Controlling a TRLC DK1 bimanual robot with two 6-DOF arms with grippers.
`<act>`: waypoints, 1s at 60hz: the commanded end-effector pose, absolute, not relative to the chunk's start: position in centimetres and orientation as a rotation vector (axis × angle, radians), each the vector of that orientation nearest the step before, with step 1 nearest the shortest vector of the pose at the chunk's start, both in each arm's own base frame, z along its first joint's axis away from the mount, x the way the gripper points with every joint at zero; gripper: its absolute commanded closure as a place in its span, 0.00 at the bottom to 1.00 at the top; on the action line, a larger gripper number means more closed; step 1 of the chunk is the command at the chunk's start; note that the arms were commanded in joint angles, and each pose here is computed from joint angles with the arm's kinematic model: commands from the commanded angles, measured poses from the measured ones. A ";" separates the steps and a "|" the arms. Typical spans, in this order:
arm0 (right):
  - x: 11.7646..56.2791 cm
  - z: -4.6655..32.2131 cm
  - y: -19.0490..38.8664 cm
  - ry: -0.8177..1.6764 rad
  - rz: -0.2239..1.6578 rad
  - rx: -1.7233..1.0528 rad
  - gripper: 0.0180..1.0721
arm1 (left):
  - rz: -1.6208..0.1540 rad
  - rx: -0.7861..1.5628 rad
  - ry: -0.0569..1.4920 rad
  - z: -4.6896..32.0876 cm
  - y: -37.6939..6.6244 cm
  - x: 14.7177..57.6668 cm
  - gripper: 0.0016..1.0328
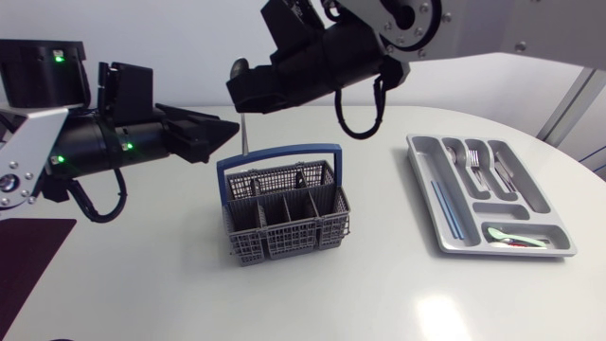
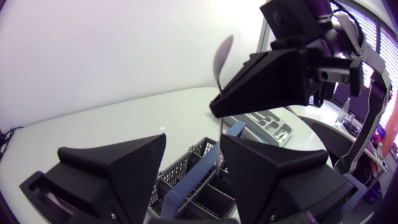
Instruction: Unload the cutlery basket into the drawer organizer.
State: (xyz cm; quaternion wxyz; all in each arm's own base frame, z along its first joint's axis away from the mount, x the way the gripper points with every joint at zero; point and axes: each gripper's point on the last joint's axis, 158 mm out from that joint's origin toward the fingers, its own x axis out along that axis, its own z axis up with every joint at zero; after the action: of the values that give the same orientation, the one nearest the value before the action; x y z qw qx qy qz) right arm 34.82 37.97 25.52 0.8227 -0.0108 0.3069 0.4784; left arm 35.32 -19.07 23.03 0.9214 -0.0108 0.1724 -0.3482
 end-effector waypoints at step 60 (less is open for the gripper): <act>33.6 15.1 1.9 0.808 0.758 -0.556 0.94 | -0.623 0.240 0.524 18.0 -12.8 33.8 0.28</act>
State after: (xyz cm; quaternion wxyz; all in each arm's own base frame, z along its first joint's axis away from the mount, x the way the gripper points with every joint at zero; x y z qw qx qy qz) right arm 34.52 3.48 16.96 0.8315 -0.2316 0.3719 0.3415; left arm 34.54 -12.71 19.85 0.9198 0.1026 0.2350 -0.2969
